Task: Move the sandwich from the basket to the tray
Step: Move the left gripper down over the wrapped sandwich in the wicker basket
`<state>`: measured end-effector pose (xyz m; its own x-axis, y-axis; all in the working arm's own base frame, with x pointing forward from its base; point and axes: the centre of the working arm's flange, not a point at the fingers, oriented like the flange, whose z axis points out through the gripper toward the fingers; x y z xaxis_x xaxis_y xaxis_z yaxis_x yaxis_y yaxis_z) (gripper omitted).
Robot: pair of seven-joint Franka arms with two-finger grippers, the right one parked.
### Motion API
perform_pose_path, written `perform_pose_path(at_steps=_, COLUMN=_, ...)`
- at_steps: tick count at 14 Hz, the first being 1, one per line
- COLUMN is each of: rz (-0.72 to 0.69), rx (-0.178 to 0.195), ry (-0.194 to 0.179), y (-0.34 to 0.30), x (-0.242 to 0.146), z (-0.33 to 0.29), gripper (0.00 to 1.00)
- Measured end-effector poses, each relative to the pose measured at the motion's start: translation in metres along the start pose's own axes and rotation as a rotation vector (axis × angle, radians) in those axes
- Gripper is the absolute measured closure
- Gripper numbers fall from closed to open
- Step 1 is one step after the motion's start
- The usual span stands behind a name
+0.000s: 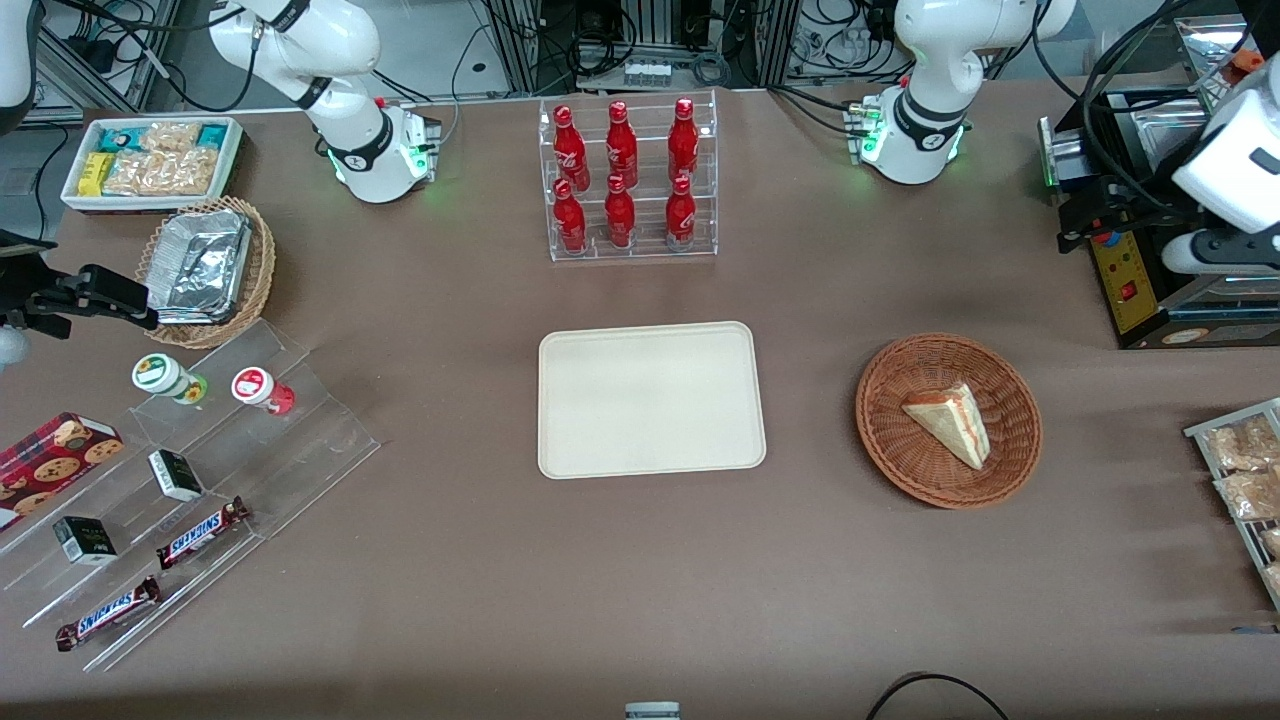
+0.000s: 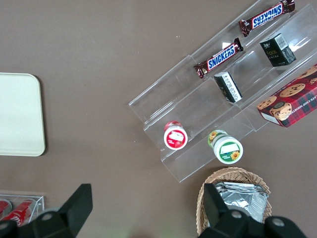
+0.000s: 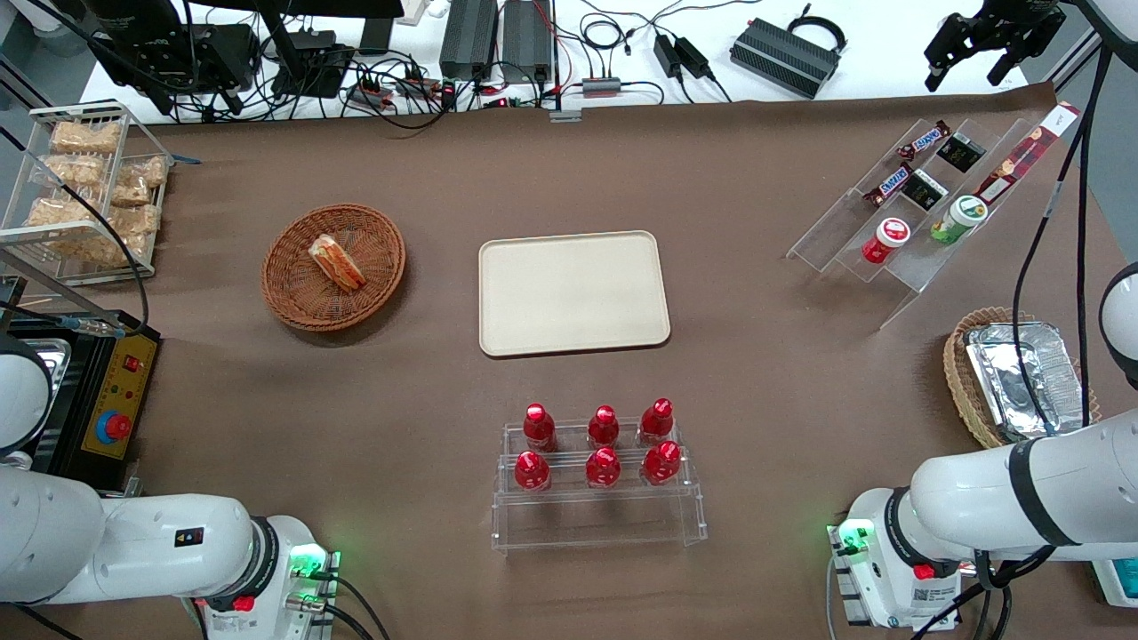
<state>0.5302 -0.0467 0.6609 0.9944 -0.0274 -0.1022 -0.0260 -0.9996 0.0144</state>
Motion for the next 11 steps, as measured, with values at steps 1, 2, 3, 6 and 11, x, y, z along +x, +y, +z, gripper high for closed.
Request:
perform_pose_path(at_steps=1, rz=-0.003, rx=-0.002, ry=0.0, y=-0.003, x=0.0, z=0.0, gripper=0.0)
perform_pose_path(at_steps=2, rz=-0.004, rx=-0.003, ry=0.0, y=-0.004, x=0.0, z=0.0, gripper=0.0)
perform_pose_path(at_steps=3, rz=-0.004, rx=-0.003, ry=-0.001, y=-0.004, x=0.0, z=0.0, gripper=0.0)
perform_pose_path(at_steps=6, rz=-0.007, rx=0.01, ry=-0.017, y=-0.006, x=0.004, z=0.009, gripper=0.0)
perform_pose_path(at_steps=11, rz=-0.022, rx=0.033, ry=-0.016, y=-0.013, x=0.035, z=0.085, gripper=0.0)
